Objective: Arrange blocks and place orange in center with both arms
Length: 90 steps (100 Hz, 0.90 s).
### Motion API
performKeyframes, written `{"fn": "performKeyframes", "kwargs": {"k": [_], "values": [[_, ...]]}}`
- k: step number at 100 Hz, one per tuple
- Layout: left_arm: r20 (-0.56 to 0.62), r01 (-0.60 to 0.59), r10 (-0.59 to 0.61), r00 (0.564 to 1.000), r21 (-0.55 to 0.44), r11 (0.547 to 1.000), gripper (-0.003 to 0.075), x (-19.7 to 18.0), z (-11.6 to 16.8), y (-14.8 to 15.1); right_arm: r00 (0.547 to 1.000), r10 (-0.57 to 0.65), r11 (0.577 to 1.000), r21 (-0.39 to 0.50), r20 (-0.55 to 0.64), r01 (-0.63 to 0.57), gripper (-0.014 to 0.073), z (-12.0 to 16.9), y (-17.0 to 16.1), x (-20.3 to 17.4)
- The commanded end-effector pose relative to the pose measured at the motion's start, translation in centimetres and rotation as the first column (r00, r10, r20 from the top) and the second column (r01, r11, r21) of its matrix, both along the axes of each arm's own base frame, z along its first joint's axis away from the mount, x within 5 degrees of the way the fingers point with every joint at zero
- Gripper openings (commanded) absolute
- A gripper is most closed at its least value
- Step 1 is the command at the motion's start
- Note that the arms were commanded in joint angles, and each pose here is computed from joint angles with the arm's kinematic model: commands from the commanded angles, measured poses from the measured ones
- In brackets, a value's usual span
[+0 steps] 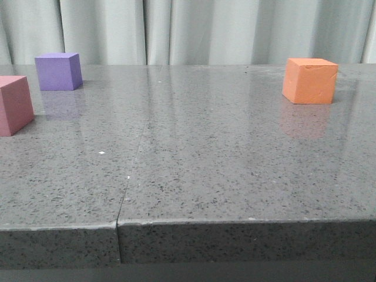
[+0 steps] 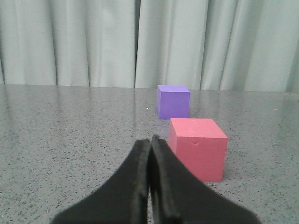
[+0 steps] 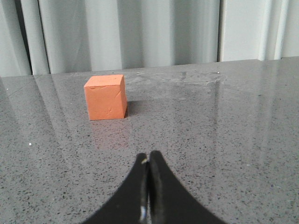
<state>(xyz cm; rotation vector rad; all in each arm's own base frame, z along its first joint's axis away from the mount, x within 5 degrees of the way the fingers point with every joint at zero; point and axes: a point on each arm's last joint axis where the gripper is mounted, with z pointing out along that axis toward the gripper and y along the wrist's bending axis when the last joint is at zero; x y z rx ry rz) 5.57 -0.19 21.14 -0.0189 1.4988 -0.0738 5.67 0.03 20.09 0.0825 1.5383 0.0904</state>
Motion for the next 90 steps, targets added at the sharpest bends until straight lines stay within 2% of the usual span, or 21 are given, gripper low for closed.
{"fn": "performKeyframes", "kwargs": {"k": [1,90], "values": [[0.068,0.003,-0.002,0.998,-0.012,1.000,-0.0020,-0.11,-0.47,0.00,0.993,-0.010,1.000,-0.013,0.122,0.012,-0.0068,1.44,-0.07,-0.35],[0.068,0.003,-0.002,0.998,-0.012,1.000,-0.0020,-0.11,-0.47,0.00,0.989,-0.011,1.000,-0.013,0.144,0.013,-0.0068,1.72,-0.07,-0.40]]}}
